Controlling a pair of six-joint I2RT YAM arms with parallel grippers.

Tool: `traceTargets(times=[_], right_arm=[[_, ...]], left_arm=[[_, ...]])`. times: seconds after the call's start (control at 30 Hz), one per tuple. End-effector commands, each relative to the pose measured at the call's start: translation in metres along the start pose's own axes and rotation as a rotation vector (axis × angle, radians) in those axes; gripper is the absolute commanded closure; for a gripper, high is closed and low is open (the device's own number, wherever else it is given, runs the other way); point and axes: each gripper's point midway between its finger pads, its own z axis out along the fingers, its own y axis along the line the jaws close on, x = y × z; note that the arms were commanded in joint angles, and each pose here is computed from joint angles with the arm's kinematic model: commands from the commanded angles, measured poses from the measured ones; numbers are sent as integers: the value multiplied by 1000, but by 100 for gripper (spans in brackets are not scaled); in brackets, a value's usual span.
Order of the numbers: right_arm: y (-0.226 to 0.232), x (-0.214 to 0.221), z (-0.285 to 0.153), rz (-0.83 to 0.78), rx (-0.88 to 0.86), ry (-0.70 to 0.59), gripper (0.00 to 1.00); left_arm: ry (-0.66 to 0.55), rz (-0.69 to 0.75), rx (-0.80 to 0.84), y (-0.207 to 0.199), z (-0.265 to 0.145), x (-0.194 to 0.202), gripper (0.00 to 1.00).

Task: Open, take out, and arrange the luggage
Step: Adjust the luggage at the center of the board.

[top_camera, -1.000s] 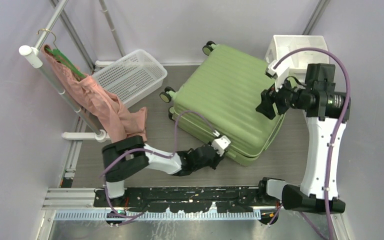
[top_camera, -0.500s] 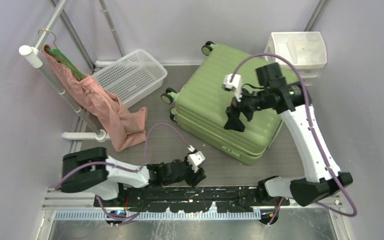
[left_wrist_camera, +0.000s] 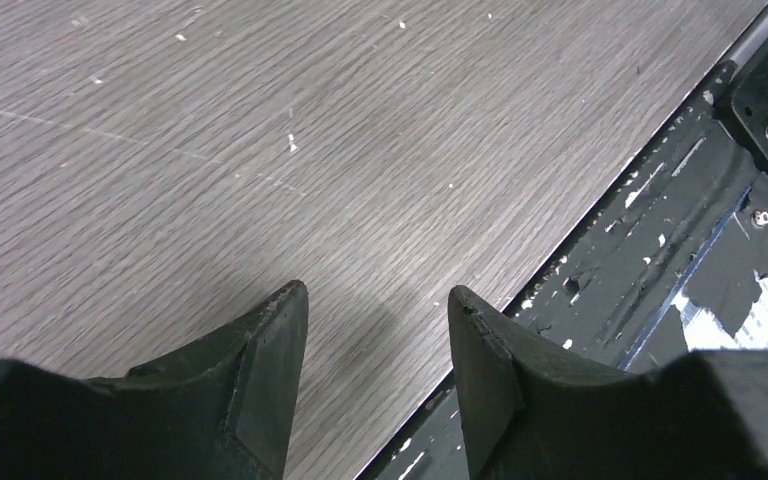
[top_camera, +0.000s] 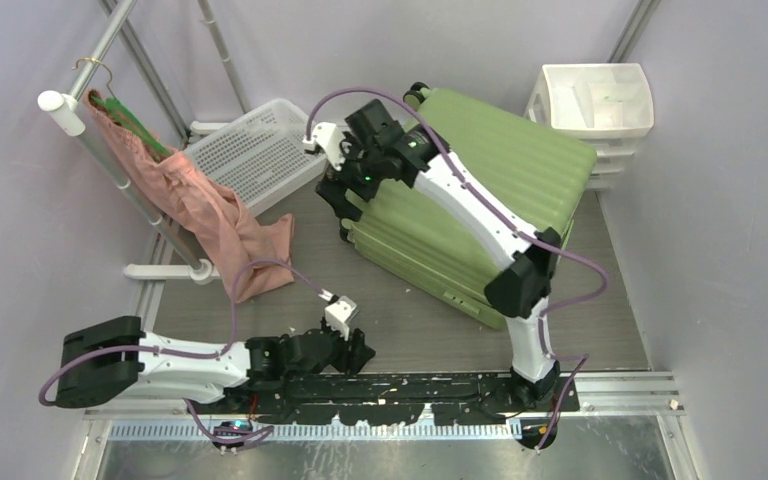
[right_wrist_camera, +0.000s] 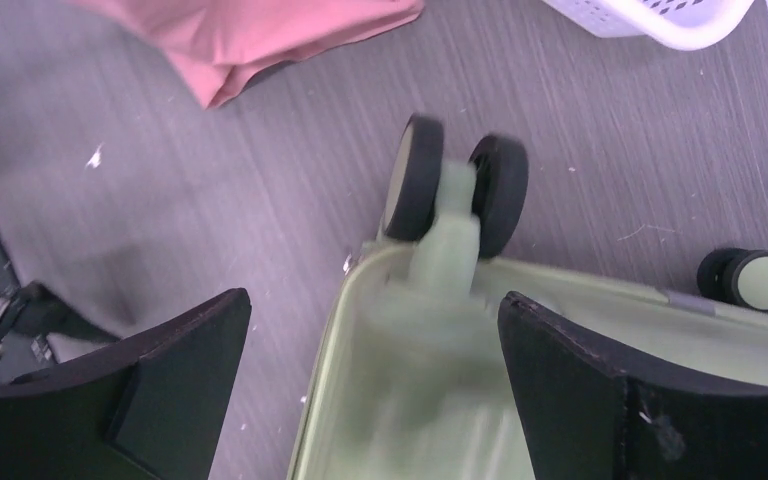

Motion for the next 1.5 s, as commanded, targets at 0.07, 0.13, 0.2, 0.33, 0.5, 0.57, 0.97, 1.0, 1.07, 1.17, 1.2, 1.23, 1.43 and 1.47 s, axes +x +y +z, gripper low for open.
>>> traceTargets(times=[0.07, 0.13, 0.2, 0.33, 0.5, 0.57, 0.97, 1.0, 1.07, 1.17, 1.2, 1.23, 1.43, 1.47], right_arm=[[-43, -27, 28, 65, 200, -29, 0], [-48, -24, 38, 67, 213, -17, 0], [-50, -18, 48, 70, 212, 1, 0], [-43, -9, 66, 58, 155, 29, 6], [-8, -8, 58, 20, 7, 39, 49], [1, -8, 47, 15, -24, 33, 62], [87, 35, -48, 25, -241, -9, 89], [94, 43, -53, 29, -251, -13, 89], [105, 54, -61, 27, -268, -35, 89], [116, 63, -72, 24, -271, -72, 89], [118, 65, -74, 24, -269, -83, 89], [119, 65, -77, 22, -267, -96, 89], [122, 71, -79, 27, -262, -102, 90], [123, 71, -80, 26, -262, -108, 90]], left_arm=[[-92, -91, -45, 11, -15, -20, 45], [-113, -104, -41, 14, -21, -22, 45], [-135, -123, -35, 16, -27, -24, 45], [-176, -137, -14, 19, -37, -30, 45], [-225, -68, 27, 18, -47, -39, 47], [-248, -26, 60, 14, -50, -43, 48], [-363, 209, 168, -8, -48, -67, 46], [-364, 223, 169, -10, -45, -67, 46], [-369, 248, 182, -16, -39, -69, 45], [-361, 273, 199, -26, -25, -69, 44], [-371, 274, 210, -31, -21, -72, 44], [-377, 275, 218, -35, -16, -73, 44], [-502, 229, 264, -59, 1, -96, 46], [-520, 227, 262, -61, 5, -98, 46]])
